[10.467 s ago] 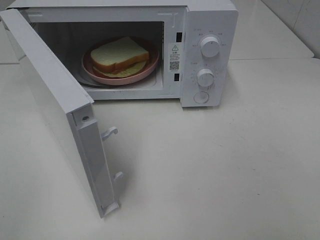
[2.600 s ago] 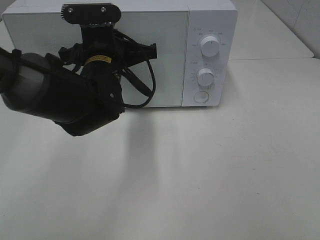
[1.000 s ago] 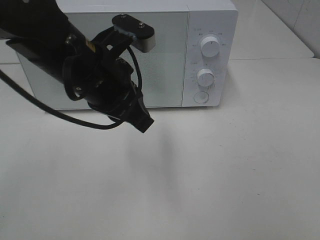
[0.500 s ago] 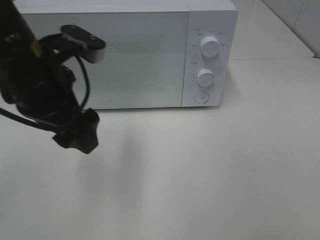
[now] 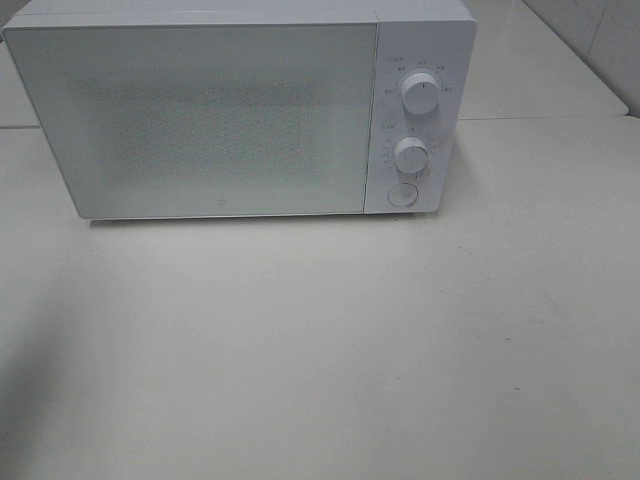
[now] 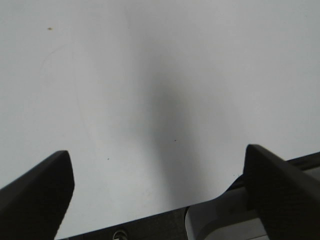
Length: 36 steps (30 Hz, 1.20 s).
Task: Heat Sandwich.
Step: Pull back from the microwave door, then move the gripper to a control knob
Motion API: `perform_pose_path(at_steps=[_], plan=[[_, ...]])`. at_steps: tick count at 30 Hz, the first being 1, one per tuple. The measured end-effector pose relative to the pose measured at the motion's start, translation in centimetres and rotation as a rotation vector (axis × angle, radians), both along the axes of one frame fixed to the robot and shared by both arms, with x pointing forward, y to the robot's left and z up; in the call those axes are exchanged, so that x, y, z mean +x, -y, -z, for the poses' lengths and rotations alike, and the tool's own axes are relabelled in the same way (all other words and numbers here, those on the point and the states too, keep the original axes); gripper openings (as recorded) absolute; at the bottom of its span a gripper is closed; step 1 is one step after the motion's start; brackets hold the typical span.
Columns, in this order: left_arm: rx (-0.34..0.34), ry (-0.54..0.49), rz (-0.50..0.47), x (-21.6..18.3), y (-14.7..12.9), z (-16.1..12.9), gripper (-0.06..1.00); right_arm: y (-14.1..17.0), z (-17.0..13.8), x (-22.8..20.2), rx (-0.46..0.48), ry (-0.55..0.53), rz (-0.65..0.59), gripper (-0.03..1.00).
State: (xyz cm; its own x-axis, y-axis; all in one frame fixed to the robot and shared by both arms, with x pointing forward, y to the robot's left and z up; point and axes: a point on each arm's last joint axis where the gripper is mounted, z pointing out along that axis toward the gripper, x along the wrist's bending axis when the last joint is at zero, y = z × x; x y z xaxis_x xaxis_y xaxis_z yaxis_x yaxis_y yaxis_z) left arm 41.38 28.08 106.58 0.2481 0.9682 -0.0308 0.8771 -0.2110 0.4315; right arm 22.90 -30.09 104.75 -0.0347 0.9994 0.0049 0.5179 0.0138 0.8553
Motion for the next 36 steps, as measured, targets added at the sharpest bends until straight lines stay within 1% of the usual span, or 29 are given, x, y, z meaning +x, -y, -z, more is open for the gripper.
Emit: perform_pose_path(at_steps=[1, 2, 4, 5, 6, 9, 10, 11, 15, 16, 18, 19, 20, 23, 24, 25, 28, 36], plan=[[0.0, 0.0, 0.0, 0.0, 0.0, 0.0, 0.84, 0.0, 0.0, 0.0, 0.0, 0.0, 0.0, 0.66], [-0.004, 0.032, -0.05, -1.7, -0.9, -0.3, 0.84, 0.0, 0.0, 0.0, 0.0, 0.0, 0.0, 0.66], [-0.008, 0.083, -0.086, -3.5, -1.4, -0.7, 0.84, 0.0, 0.0, 0.0, 0.0, 0.0, 0.0, 0.66], [-0.011, 0.126, -0.122, -5.1, -1.7, -0.8, 0.84, 0.0, 0.0, 0.0, 0.0, 0.0, 0.0, 0.66], [-0.011, 0.126, -0.122, -5.1, -1.7, -0.8, 0.84, 0.0, 0.0, 0.0, 0.0, 0.0, 0.0, 0.66], [-0.018, 0.186, -0.155, -7.5, -1.7, -0.4, 0.84, 0.0, 0.0, 0.0, 0.0, 0.0, 0.0, 0.66], [-0.025, 0.225, -0.177, -9.0, -1.7, -0.1, 0.84, 0.0, 0.0, 0.0, 0.0, 0.0, 0.0, 0.66], [-0.025, 0.225, -0.177, -9.0, -1.7, -0.1, 0.84, 0.0, 0.0, 0.0, 0.0, 0.0, 0.0, 0.66], [-0.027, 0.345, -0.239, -12.3, -1.8, 1.0, 0.84, 0.0, 0.0, 0.0, 0.0, 0.0, 0.0, 0.66], [-0.027, 0.345, -0.239, -12.3, -1.8, 1.0, 0.84, 0.0, 0.0, 0.0, 0.0, 0.0, 0.0, 0.66], [-0.024, 0.395, -0.258, -13.4, -1.9, 1.3, 0.84, 0.0, 0.0, 0.0, 0.0, 0.0, 0.0, 0.66], [-0.029, 0.453, -0.276, -14.5, -1.9, 1.4, 0.84, 0.0, 0.0, 0.0, 0.0, 0.0, 0.0, 0.66], [-0.029, 0.453, -0.276, -14.5, -1.9, 1.4, 0.84, 0.0, 0.0, 0.0, 0.0, 0.0, 0.0, 0.66], [-0.036, 0.535, -0.286, -15.9, -1.8, 1.3, 0.84, 0.0, 0.0, 0.0, 0.0, 0.0, 0.0, 0.66], [-0.04, 0.591, -0.286, -16.7, -1.8, 1.3, 0.84, 0.0, 0.0, 0.0, 0.0, 0.0, 0.0, 0.66], [-0.04, 0.591, -0.286, -16.7, -1.8, 1.3, 0.84, 0.0, 0.0, 0.0, 0.0, 0.0, 0.0, 0.66], [-0.047, 0.664, -0.286, -17.9, -1.7, 1.3, 0.83, 0.0, 0.0, 0.0, 0.0, 0.0, 0.0, 0.66], [-0.038, 0.665, -0.275, -17.9, -1.7, 1.4, 0.81, 0.0, 0.0, 0.0, 0.0, 0.0, 0.0, 0.66]])
